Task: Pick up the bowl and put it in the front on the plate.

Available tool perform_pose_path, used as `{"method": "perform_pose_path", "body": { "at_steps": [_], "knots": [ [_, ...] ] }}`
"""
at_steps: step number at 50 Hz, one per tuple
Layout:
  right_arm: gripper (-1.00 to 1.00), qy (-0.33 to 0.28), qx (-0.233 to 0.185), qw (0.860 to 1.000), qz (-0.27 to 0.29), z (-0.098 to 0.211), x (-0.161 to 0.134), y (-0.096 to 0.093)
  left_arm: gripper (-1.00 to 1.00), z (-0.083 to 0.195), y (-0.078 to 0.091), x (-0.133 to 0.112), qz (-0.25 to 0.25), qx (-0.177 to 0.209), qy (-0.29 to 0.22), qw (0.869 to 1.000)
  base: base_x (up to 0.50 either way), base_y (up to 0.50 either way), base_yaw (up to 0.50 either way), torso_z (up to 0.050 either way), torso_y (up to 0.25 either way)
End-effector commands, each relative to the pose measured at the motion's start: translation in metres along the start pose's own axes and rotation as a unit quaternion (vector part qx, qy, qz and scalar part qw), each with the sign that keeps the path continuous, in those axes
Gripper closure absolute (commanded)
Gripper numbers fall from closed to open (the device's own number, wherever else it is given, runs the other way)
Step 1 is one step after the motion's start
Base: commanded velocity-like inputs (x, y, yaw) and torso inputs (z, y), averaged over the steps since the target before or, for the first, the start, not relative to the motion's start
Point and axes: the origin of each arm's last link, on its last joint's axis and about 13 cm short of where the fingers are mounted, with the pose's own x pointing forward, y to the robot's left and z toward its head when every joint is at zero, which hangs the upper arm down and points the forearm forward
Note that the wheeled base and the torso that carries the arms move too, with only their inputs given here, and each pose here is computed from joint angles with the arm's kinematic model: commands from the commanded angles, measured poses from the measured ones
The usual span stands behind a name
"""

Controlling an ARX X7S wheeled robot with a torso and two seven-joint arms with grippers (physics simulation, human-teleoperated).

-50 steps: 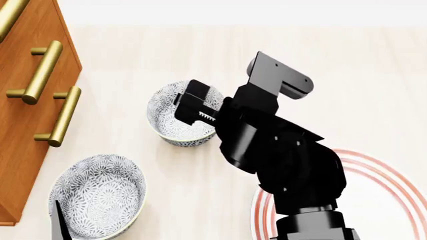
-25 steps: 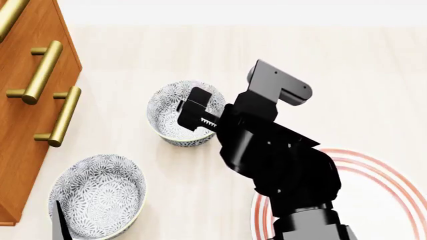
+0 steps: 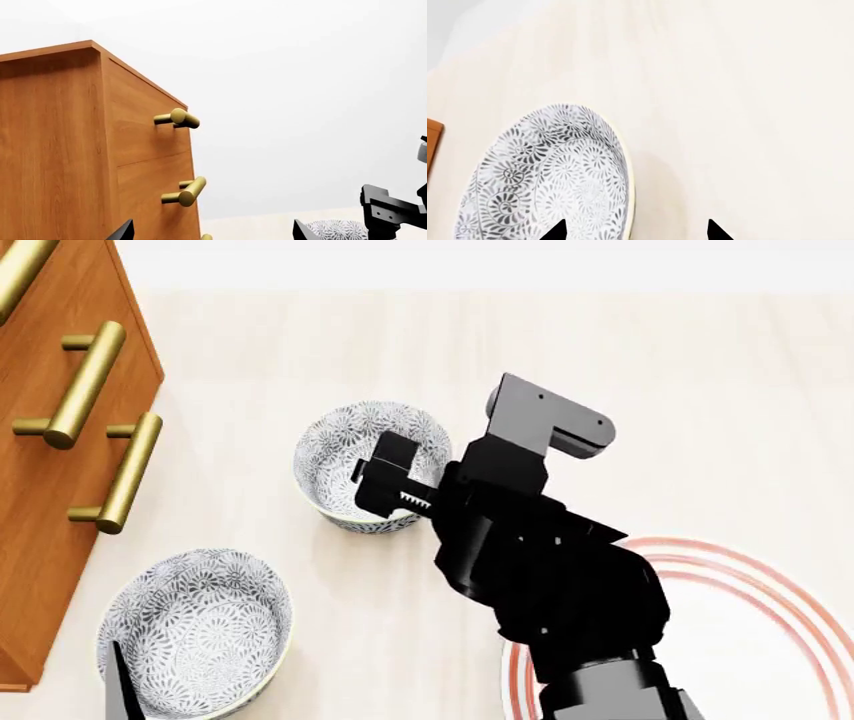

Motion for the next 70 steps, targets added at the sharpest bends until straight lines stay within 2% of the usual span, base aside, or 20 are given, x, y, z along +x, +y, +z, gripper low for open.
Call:
{"method": "perform_pose_path", "body": {
  "at_steps": [1,12,36,37,53,61,70],
  "knots": [
    [-1.0,0.003,-0.006,1.0,-0.001,-0.004,0.003,0.0,-1.0,-0.001,0.0,0.001,0.002,0.0,0.001,1.0,0.0,0.0,0.0,0.0,0.0],
    [-1.0,0.001,-0.023,1.0,0.001,-0.008,0.005,0.003,-1.0,-0.001,0.001,0.001,0.002,0.0,0.002,1.0,0.0,0.0,0.0,0.0,0.0],
    [-1.0,-0.002,-0.029,1.0,-0.002,-0.012,0.012,0.0,-1.0,0.0,0.0,0.0,-0.004,-0.001,0.004,1.0,0.0,0.0,0.0,0.0,0.0],
    [1.0,-0.002,-0.03,1.0,-0.003,-0.013,0.012,0.0,-1.0,-0.001,0.0,0.0,-0.004,-0.001,0.004,1.0,0.0,0.0,0.0,0.0,0.0],
    [1.0,-0.008,-0.042,0.999,-0.005,-0.013,0.008,0.001,-1.0,-0.001,0.0,-0.001,-0.005,-0.001,0.004,1.0,0.0,0.0,0.0,0.0,0.0],
    [1.0,-0.057,-0.044,0.997,-0.013,0.007,-0.008,0.002,-1.0,-0.001,-0.001,-0.001,-0.006,-0.001,0.004,1.0,0.0,0.0,0.0,0.0,0.0],
    [1.0,-0.096,-0.021,0.995,-0.02,0.041,-0.026,-0.009,-1.0,-0.002,-0.001,-0.001,-0.005,-0.001,0.005,1.0,0.0,0.0,0.0,0.0,0.0]
  ]
}}
